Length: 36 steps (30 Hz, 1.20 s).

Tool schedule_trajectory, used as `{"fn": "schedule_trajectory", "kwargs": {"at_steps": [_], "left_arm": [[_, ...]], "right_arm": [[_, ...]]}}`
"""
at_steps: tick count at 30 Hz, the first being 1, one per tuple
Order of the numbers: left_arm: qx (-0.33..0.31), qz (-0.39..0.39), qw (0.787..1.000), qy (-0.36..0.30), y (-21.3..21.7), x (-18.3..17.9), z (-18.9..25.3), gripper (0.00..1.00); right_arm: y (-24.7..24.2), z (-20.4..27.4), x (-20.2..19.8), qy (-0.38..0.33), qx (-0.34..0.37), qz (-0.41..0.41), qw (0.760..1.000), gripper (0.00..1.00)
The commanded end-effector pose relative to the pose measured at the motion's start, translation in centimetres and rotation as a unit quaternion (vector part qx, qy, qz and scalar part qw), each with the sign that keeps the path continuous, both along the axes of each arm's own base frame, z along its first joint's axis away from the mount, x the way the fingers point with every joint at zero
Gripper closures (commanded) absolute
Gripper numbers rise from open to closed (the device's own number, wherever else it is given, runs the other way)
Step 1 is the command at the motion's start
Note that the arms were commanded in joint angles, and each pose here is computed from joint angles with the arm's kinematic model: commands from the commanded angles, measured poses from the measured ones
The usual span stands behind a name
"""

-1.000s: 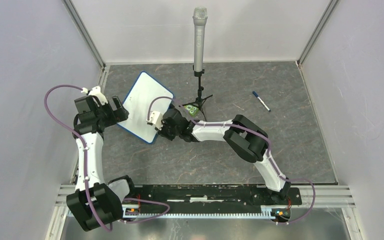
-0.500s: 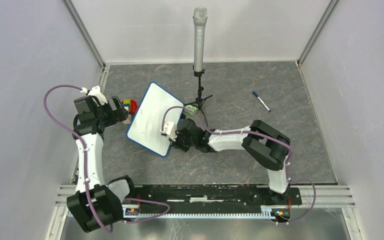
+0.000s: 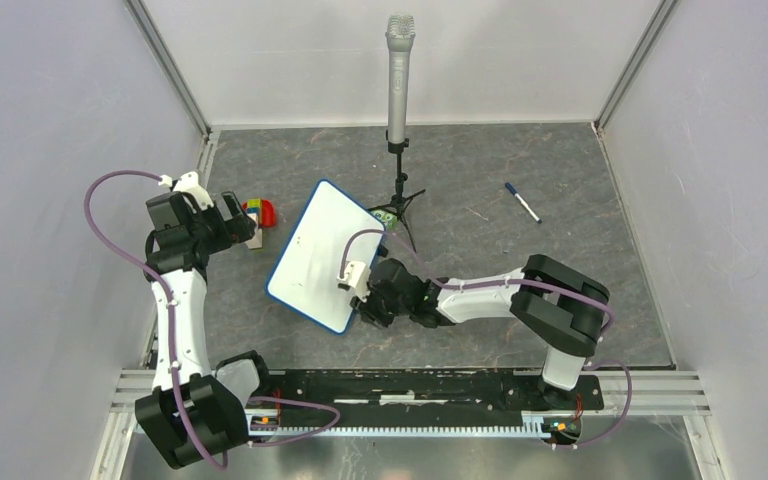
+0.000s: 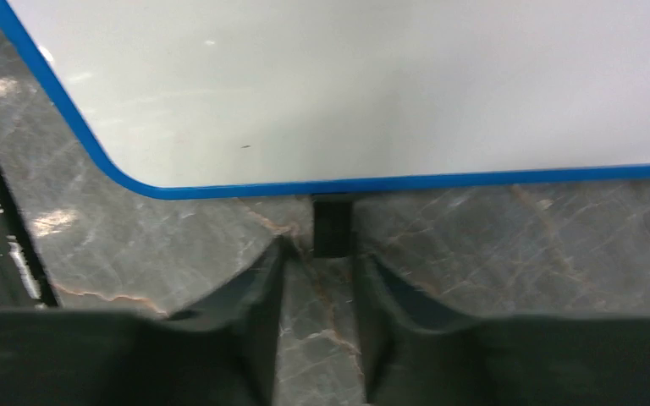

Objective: Write a sentence on the whiteboard
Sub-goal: Move the whiteboard stand to the center of the board.

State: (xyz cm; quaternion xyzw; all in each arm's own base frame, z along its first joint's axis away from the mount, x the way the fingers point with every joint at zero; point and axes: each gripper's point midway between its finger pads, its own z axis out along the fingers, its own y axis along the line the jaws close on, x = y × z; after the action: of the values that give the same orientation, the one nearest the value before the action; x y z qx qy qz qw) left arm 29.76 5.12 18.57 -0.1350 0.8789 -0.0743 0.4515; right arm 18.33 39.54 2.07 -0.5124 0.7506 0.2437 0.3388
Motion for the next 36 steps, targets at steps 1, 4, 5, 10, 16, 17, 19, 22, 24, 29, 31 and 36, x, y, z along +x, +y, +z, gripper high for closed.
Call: {"fn": "schedule_trajectory", "kwargs": {"at_steps": [1,4,5,10,16,17,19,22,24,29,31,36], "left_arm": [[-0.006,0.016,0.999,-0.041,0.2,0.8,2.7,0.00],[-0.006,0.015,0.999,-0.041,0.2,0.9,2.7,0.00],[-0.006,0.015,0.999,-0.040,0.2,0.9,2.6,0.00],[-0.009,0.010,0.999,-0.041,0.0,0.9,2.6,0.00],[-0.016,-0.004,0.999,-0.045,-0.5,0.9,2.8,0.00],[-0.017,-0.005,0.999,-0.045,-0.5,0.9,2.9,0.00],[-0.018,-0.006,0.999,-0.047,-0.6,0.9,3.0,0.00],[-0.018,-0.006,0.999,-0.048,-0.6,0.9,3.0,0.00],[-0.018,-0.005,0.999,-0.046,-0.6,0.9,2.8,0.00],[-0.016,-0.006,0.999,-0.045,-0.6,0.8,2.8,0.00],[-0.015,-0.009,0.999,-0.049,-0.7,0.7,3.0,0.00],[-0.016,-0.012,0.999,-0.051,-0.8,0.6,3.0,0.00]], "right_arm": [[-1.0,-1.0,-2.8,0.054,-0.017,-0.004,0.998,0.54],[-0.7,-0.2,-3.6,0.056,-0.006,0.010,0.998,0.45],[-0.5,0.2,-3.9,0.053,0.000,0.024,0.998,0.43],[0.5,4.4,-4.1,0.001,0.051,0.086,0.995,0.38],[-1.5,7.1,-0.3,-0.008,0.057,0.074,0.996,0.38],[-2.1,7.2,0.9,-0.018,0.054,0.060,0.997,0.39],[-3.2,7.3,3.6,-0.047,0.033,0.027,0.998,0.43],[-4.3,6.6,6.5,-0.069,-0.013,-0.003,0.998,0.45],[-4.4,6.1,7.8,-0.071,-0.032,-0.009,0.997,0.45],[-4.3,4.8,10.5,-0.077,-0.053,-0.012,0.996,0.47],[-4.3,4.4,11.2,-0.083,-0.064,-0.011,0.994,0.46],[-4.6,3.5,12.5,-0.088,-0.081,-0.016,0.993,0.41]]}}
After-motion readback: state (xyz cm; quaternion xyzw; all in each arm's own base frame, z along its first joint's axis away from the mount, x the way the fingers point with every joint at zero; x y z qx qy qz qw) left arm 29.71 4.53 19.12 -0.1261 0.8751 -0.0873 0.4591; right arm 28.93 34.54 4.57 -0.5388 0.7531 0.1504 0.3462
